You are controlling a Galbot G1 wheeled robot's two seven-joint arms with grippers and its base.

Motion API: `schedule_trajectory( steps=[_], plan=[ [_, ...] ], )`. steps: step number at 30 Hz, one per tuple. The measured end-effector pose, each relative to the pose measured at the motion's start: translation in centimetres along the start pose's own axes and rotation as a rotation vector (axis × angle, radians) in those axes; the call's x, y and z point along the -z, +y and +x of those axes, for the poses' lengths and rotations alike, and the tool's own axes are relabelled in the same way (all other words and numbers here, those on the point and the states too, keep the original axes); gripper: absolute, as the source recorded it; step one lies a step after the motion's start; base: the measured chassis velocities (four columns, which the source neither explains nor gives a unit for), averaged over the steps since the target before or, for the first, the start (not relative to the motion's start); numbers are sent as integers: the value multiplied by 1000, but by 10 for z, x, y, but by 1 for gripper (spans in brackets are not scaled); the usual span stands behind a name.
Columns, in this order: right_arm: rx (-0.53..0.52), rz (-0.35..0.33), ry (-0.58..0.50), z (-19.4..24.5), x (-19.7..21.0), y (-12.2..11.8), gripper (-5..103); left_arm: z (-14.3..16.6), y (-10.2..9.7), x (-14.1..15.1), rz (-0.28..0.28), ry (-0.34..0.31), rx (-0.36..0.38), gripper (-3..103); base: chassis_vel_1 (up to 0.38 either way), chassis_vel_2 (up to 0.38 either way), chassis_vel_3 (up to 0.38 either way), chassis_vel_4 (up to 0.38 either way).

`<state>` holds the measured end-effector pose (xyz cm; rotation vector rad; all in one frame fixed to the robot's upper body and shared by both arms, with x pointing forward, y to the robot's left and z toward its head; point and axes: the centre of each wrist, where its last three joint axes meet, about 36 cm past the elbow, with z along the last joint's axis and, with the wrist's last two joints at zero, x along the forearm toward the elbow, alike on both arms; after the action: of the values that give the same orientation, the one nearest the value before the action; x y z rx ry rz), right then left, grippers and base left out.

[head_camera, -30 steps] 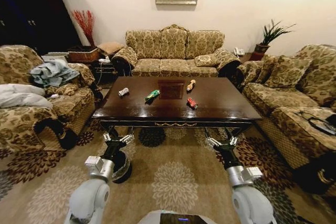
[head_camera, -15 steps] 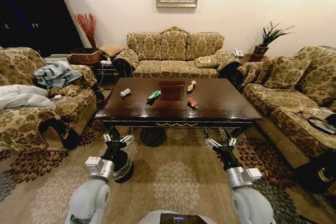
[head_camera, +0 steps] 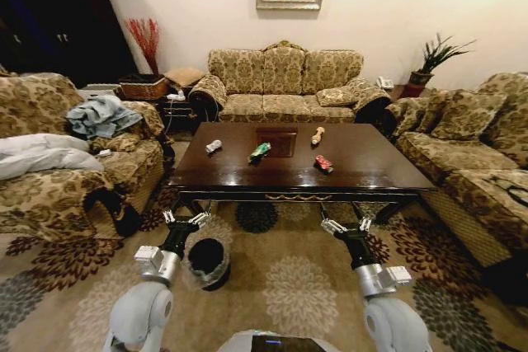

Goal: Move to the front of the table and place the trash on the table into the trash bin.

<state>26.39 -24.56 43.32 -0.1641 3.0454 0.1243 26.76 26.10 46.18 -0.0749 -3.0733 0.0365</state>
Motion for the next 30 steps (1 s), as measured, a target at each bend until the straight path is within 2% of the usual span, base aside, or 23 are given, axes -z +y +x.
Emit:
schedule_trajectory(
  steps=[3, 4, 8, 9, 10, 11, 12, 14, 15, 16, 20, 21, 24, 28, 29, 30],
  plan=[
    [-3, 6, 27, 4, -2, -1, 100, -6, 7, -23, -2, 71, 9, 99, 180, 201, -133, -145],
    [-3, 6, 27, 4, -2, -1, 100, -6, 7, -23, -2, 71, 9, 99, 160, 180, -69, -132],
    [-17, 6, 76, 8, -4, -5, 100, -17, 22, -65, -5, 225, 47, 99, 24, 21, -17, -9],
    [-17, 6, 76, 8, -4, -5, 100, -17, 22, -65, -5, 225, 47, 99, 0, 0, 0, 0],
    [-16, 5, 79, 8, -4, -6, 100, -23, 25, -75, 0, 279, 56, 98, -100, -71, 42, 51],
    [-16, 4, 78, 8, -4, -6, 100, -25, 26, -80, 0, 301, 58, 98, -100, -71, 32, 51],
    [-15, 3, 75, 6, -3, -7, 100, -34, 31, -95, -11, 360, 66, 98, -80, -78, 37, 31],
    [-14, 2, 75, 5, -3, -7, 100, -36, 32, -99, -15, 375, 68, 98, -80, -54, 37, 31],
    [-10, 0, 75, 3, -1, -7, 100, -43, 37, -115, -27, 420, 78, 98, 0, 0, 0, 0],
    [-10, 0, 75, 3, -1, -7, 100, -43, 37, -115, -27, 420, 78, 98, 0, 0, 0, 0],
    [-3, -5, 73, 0, 0, -7, 100, -58, 47, -159, -47, 531, 94, 98, 13, 7, -1, -1],
    [-3, -5, 73, 0, 0, -7, 100, -58, 47, -159, -47, 531, 94, 98, 51, 28, -2, -5],
    [3, -27, 63, 1, -7, -9, 100, -71, 50, -198, -77, 630, 82, 98, 17, 3, 4, -2],
    [19, -36, 68, 2, -8, -10, 100, -76, 52, -215, -89, 673, 78, 98, 0, 0, 0, 0],
    [25, -37, 71, 4, -8, -10, 100, -78, 53, -226, -96, 701, 75, 95, 0, 0, 0, 0],
    [29, -40, 69, 5, -6, -9, 100, -80, 54, -238, -97, 727, 72, 97, 0, 0, 0, 0]
  ],
)
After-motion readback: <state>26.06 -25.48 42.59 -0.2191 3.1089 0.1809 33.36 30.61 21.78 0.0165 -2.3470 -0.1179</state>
